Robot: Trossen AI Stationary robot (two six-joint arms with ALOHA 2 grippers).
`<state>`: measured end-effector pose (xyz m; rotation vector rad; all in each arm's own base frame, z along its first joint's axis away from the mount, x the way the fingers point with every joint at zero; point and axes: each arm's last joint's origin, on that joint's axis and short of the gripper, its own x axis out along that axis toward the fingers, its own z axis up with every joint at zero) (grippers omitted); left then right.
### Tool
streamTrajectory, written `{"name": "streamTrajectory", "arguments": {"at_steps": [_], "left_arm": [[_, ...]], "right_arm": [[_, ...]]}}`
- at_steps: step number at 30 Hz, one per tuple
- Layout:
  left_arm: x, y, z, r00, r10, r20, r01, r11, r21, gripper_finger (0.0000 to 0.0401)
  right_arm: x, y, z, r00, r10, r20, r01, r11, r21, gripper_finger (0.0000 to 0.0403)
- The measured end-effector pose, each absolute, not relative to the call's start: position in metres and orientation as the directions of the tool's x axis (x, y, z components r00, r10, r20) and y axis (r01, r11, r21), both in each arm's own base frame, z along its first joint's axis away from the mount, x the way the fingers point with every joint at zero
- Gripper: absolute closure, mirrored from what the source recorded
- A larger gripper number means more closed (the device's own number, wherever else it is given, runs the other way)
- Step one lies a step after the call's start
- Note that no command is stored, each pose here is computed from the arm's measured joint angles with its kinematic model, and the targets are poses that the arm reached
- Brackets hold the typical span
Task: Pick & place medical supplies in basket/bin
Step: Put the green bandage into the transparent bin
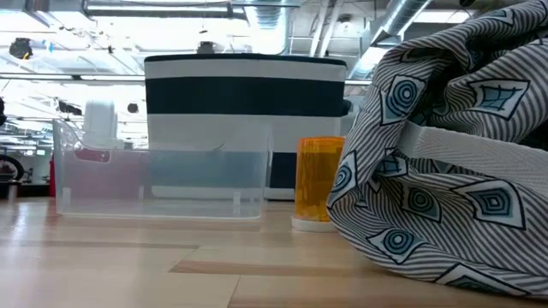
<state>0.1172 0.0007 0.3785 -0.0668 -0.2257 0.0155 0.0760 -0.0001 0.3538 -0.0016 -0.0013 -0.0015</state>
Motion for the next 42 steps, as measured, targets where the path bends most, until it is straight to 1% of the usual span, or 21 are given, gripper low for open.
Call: {"name": "streamTrajectory", "arguments": {"at_steps": [3, 7, 10, 13, 15, 19, 23, 26, 29, 31, 34, 39, 42], "left_arm": [[0.124, 0.001, 0.379, 0.972, 0.023, 0.233, -0.005, 0.997, -0.078, 0.0401], [0.140, 0.001, 0.374, 0.982, 0.023, 0.188, -0.006, 0.996, -0.091, 0.0401], [0.153, 0.001, 0.367, 0.990, 0.022, 0.137, 0.001, 0.986, -0.168, 0.0401], [0.165, 0.001, 0.361, 0.995, 0.023, 0.095, 0.004, 0.962, -0.274, 0.0401], [0.170, 0.001, 0.360, 0.995, 0.020, 0.093, 0.010, 0.951, -0.310, 0.0401], [0.173, 0.000, 0.366, 0.987, -0.011, 0.161, 0.062, 0.947, -0.316, 0.0401], [0.168, -0.002, 0.378, 0.956, -0.082, 0.280, 0.165, 0.943, -0.290, 0.0401], [0.160, -0.004, 0.388, 0.919, -0.126, 0.375, 0.233, 0.938, -0.256, 0.0401], [0.151, -0.004, 0.394, 0.898, -0.138, 0.418, 0.266, 0.926, -0.267, 0.0399], [0.146, -0.004, 0.396, 0.891, -0.138, 0.433, 0.277, 0.920, -0.276, 0.0390], [0.137, -0.005, 0.401, 0.868, -0.157, 0.471, 0.305, 0.917, -0.257, 0.0362], [0.124, -0.007, 0.411, 0.804, -0.174, 0.569, 0.340, 0.919, -0.200, 0.0294], [0.118, -0.009, 0.416, 0.780, -0.191, 0.596, 0.351, 0.922, -0.164, 0.0256]], "right_arm": [[0.076, 0.000, 0.354, 1.000, -0.008, 0.001, 0.008, 1.000, -0.023, 0.0386], [0.076, 0.000, 0.354, 1.000, -0.008, 0.003, 0.008, 1.000, -0.023, 0.0387], [0.076, 0.000, 0.356, 1.000, -0.008, 0.022, 0.008, 1.000, -0.023, 0.0386], [0.076, 0.000, 0.358, 0.999, -0.005, 0.049, 0.002, 0.998, 0.059, 0.0386], [0.076, 0.000, 0.359, 0.999, -0.005, 0.052, -0.001, 0.993, 0.116, 0.0387], [0.079, 0.000, 0.364, 0.995, 0.000, 0.103, -0.014, 0.991, 0.135, 0.0387], [0.084, 0.002, 0.368, 0.990, 0.029, 0.141, -0.065, 0.963, 0.260, 0.0387], [0.088, 0.002, 0.373, 0.983, 0.032, 0.178, -0.083, 0.954, 0.289, 0.0387], [0.089, 0.003, 0.373, 0.981, 0.071, 0.183, -0.133, 0.926, 0.354, 0.0385], [0.089, 0.003, 0.372, 0.982, 0.075, 0.174, -0.141, 0.903, 0.407, 0.0385], [0.090, 0.003, 0.372, 0.983, 0.075, 0.168, -0.148, 0.865, 0.480, 0.0384], [0.089, 0.003, 0.376, 0.974, 0.075, 0.212, -0.184, 0.806, 0.562, 0.0383], [0.088, 0.003, 0.378, 0.970, 0.068, 0.234, -0.197, 0.785, 0.588, 0.0372]]}}
